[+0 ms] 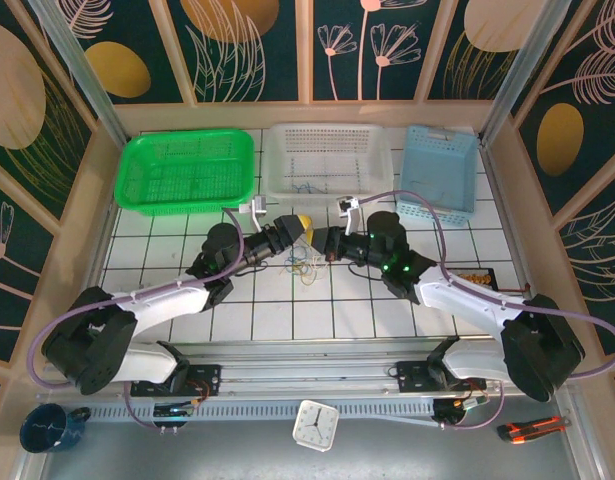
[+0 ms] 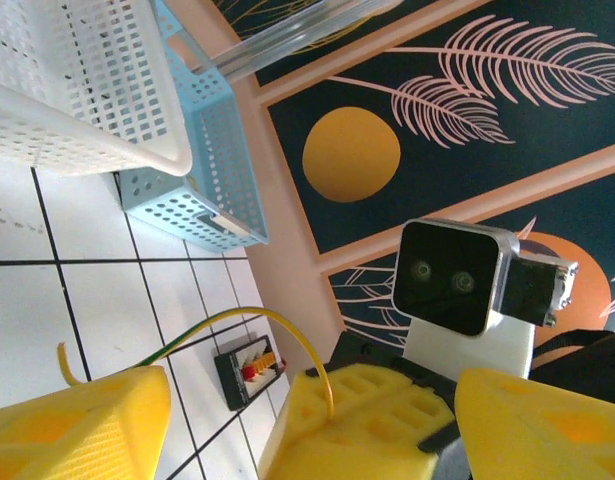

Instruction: Untangle the cables

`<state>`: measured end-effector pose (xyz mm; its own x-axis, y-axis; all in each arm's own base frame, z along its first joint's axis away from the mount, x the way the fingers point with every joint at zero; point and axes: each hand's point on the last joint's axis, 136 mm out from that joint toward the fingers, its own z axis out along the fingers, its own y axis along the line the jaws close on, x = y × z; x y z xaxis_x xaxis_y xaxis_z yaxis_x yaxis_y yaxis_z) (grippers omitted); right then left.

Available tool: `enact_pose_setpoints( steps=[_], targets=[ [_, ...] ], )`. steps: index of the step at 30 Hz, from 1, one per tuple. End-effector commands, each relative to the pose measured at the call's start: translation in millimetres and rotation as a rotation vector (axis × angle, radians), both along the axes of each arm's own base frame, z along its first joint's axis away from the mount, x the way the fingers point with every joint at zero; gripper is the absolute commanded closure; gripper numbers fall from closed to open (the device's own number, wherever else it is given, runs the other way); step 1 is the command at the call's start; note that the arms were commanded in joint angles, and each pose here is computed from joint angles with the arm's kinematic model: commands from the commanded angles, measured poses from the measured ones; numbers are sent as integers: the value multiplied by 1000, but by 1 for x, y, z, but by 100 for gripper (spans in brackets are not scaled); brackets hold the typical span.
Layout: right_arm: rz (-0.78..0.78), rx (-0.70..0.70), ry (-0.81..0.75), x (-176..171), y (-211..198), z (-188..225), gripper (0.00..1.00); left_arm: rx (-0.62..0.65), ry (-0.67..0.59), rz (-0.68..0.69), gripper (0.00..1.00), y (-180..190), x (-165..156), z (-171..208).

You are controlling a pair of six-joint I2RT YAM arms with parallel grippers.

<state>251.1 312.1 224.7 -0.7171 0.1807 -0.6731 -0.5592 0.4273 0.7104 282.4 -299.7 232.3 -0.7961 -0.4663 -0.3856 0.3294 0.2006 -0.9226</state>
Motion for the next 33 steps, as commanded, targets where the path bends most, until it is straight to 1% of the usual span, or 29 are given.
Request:
enact_pose_setpoints(
  steps=[1, 4, 12, 24, 26, 28, 30, 33],
  targets=[
    [51, 44, -74, -9, 9, 21, 100, -54, -35, 27, 27, -2, 9, 18],
    [65, 41, -73, -14, 12, 19, 100, -61, -31, 42, 28, -2, 14, 18],
    [65, 26, -51, -23, 9, 6, 100, -68, -43, 86, 39, 1, 22, 20],
    [49, 1, -23, -22, 6, -10, 100, -108, -81, 55, 70, -3, 18, 32],
    [35, -6, -19, -19, 4, -12, 100, -107, -93, 57, 70, -2, 17, 34],
    [12, -13, -18, -15, 1, -11, 100, -89, -110, 71, 67, 1, 17, 34],
    [-31, -28, -12, -6, -8, -9, 100, -50, -132, 99, 62, 7, 16, 30],
    [-89, -10, 4, 5, -25, 2, 100, 46, -171, 159, 53, 21, 14, 20]
  ],
)
